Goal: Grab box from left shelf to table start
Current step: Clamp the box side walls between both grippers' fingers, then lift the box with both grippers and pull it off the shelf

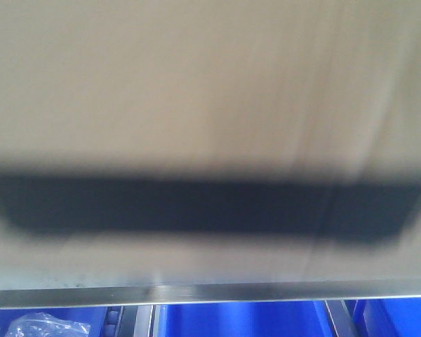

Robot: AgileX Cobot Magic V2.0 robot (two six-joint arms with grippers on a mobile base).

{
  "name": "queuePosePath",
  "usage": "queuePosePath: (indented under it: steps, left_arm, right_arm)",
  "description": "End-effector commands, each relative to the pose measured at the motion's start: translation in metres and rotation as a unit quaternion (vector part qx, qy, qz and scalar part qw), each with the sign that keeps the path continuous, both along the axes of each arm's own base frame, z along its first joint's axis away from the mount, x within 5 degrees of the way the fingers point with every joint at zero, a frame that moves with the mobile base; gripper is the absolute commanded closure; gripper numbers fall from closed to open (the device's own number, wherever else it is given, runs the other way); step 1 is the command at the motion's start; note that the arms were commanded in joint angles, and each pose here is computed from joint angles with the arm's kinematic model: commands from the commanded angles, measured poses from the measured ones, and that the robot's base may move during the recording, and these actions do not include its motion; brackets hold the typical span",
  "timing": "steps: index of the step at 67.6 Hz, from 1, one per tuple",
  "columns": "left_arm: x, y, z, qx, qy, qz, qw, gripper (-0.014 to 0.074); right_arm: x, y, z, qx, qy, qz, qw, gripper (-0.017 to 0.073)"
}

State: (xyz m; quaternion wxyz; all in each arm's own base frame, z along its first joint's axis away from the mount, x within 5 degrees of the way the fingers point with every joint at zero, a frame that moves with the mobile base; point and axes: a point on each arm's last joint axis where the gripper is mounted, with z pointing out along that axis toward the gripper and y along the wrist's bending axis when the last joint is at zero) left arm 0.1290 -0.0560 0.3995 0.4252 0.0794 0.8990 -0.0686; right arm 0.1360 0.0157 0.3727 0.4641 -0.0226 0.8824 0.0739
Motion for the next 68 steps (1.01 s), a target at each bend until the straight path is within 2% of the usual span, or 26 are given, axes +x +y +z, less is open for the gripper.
queuePosePath:
  steps: [1, 12, 29, 36, 68]
  left_arm:
    - [-0.022, 0.006, 0.02, -0.083, -0.12, -0.039, 0.989, 0.0685]
    - [-0.054, 0.026, 0.008, -0.11, -0.163, -0.045, 0.979, 0.0685]
    - [-0.095, 0.05, 0.014, -0.173, -0.257, -0.058, 0.949, 0.0685]
    - [-0.101, 0.053, 0.017, -0.184, -0.278, -0.061, 0.941, 0.0685]
    - [-0.1, 0.053, 0.017, -0.184, -0.276, -0.061, 0.941, 0.0687]
  right_arm:
    - [-0.02, -0.001, 0.019, 0.033, -0.12, -0.014, 0.992, 0.0501]
    - [-0.068, -0.001, 0.022, 0.044, -0.187, -0.009, 0.981, 0.0501]
    - [-0.123, -0.002, 0.03, 0.052, -0.283, -0.003, 0.958, 0.0501]
    - [-0.128, -0.002, 0.03, 0.052, -0.286, -0.002, 0.957, 0.0501]
    - [-0.128, -0.002, 0.029, 0.052, -0.284, -0.001, 0.957, 0.0501]
